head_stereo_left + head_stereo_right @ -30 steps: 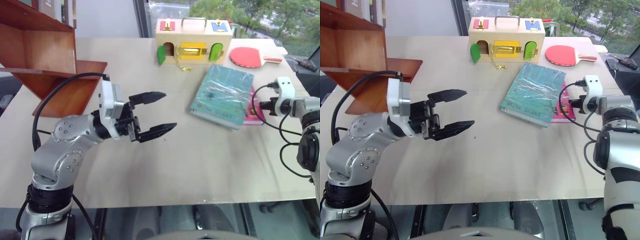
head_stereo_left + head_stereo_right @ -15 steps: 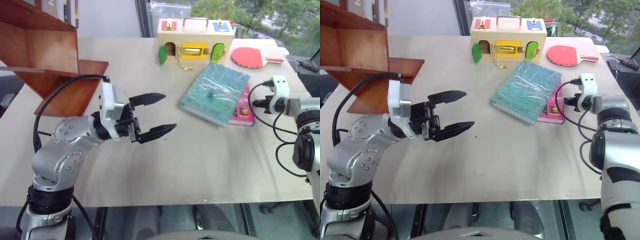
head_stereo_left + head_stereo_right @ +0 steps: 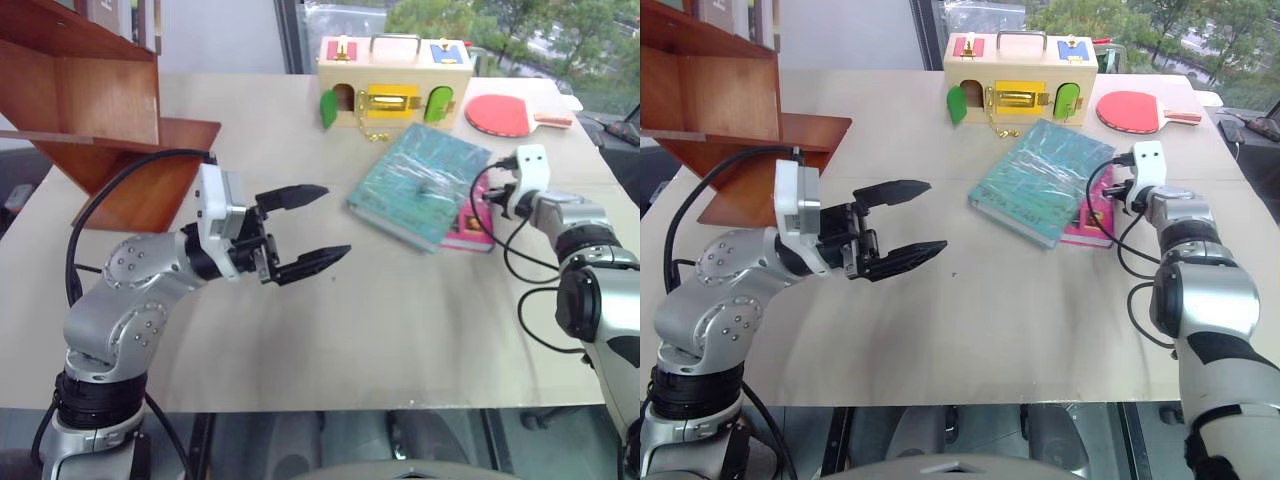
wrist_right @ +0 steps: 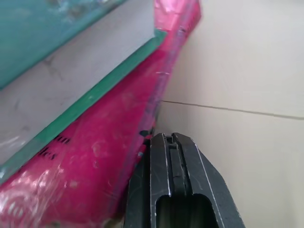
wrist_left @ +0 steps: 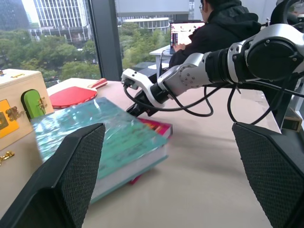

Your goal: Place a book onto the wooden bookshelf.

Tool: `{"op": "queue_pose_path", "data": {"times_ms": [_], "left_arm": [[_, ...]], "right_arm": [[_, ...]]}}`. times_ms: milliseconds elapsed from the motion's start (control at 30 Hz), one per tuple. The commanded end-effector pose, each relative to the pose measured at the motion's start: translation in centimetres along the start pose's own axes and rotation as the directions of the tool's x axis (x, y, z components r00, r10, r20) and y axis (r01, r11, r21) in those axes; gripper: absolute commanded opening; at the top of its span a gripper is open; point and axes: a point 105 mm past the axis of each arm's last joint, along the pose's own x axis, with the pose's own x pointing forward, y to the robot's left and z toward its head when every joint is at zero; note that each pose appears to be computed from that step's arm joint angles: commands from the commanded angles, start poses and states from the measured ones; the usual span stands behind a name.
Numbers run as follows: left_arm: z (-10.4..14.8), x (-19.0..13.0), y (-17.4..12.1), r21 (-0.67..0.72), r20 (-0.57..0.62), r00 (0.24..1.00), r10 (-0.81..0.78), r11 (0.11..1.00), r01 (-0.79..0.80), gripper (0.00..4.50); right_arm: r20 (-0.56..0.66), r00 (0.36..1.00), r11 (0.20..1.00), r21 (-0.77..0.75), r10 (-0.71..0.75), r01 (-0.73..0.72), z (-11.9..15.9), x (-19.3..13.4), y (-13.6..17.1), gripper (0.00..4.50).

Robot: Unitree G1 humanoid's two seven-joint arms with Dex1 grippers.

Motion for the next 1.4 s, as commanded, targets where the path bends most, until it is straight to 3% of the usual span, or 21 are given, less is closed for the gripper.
{"op": "queue_pose_path", "data": {"times_ms": [33,267,433,567,633,767,933,1000,1067,1400], "left_arm": [[0.9,-0.7,0.0,0.049,0.006,1.000,0.029,0.998,-0.029,4.50],[0.6,-1.5,0.2,0.048,-0.016,0.998,0.067,0.997,-0.066,4.50],[0.1,-2.4,0.5,0.044,-0.038,0.993,0.108,0.993,-0.107,4.50],[-0.3,-3.1,0.9,0.040,-0.051,0.988,0.143,0.989,-0.142,4.50],[-0.5,-3.4,1.2,0.037,-0.057,0.985,0.163,0.986,-0.161,4.50],[-1.1,-4.4,1.8,0.040,-0.092,0.977,0.194,0.981,-0.191,4.50],[-1.9,-6.2,2.7,0.057,-0.149,0.960,0.238,0.971,-0.232,4.50],[-2.3,-7.4,2.8,0.054,-0.179,0.949,0.260,0.966,-0.254,4.50],[-2.4,-8.2,2.8,0.049,-0.197,0.942,0.272,0.962,-0.268,4.50],[-2.6,-10.5,2.8,0.072,-0.250,0.912,0.326,0.945,-0.319,4.50]], "right_arm": [[0.009,0.988,0.988,-0.018,0.152,-0.152,0.4,0.4,2.5,0.03],[0.015,0.947,0.947,-0.011,0.320,-0.320,0.1,0.6,5.2,0.03],[0.047,0.959,0.957,-0.095,0.279,-0.273,1.5,-1.0,2.8,0.03],[0.068,0.956,0.936,-0.231,0.286,-0.264,3.3,-4.2,2.2,0.03],[0.108,0.934,0.911,-0.285,0.340,-0.298,5.0,-6.7,4.3,0.03],[0.170,0.853,0.826,-0.398,0.494,-0.399,8.1,-9.8,11.7,0.03],[0.135,0.754,0.715,-0.457,0.643,-0.529,8.3,-10.5,19.8,0.03],[0.087,0.680,0.640,-0.441,0.728,-0.629,7.2,-10.6,23.4,0.03],[0.035,0.651,0.595,-0.444,0.758,-0.669,5.9,-10.4,25.6,0.03],[-0.126,0.752,0.601,-0.523,0.647,-0.605,1.5,-7.0,28.7,0.03]]}}
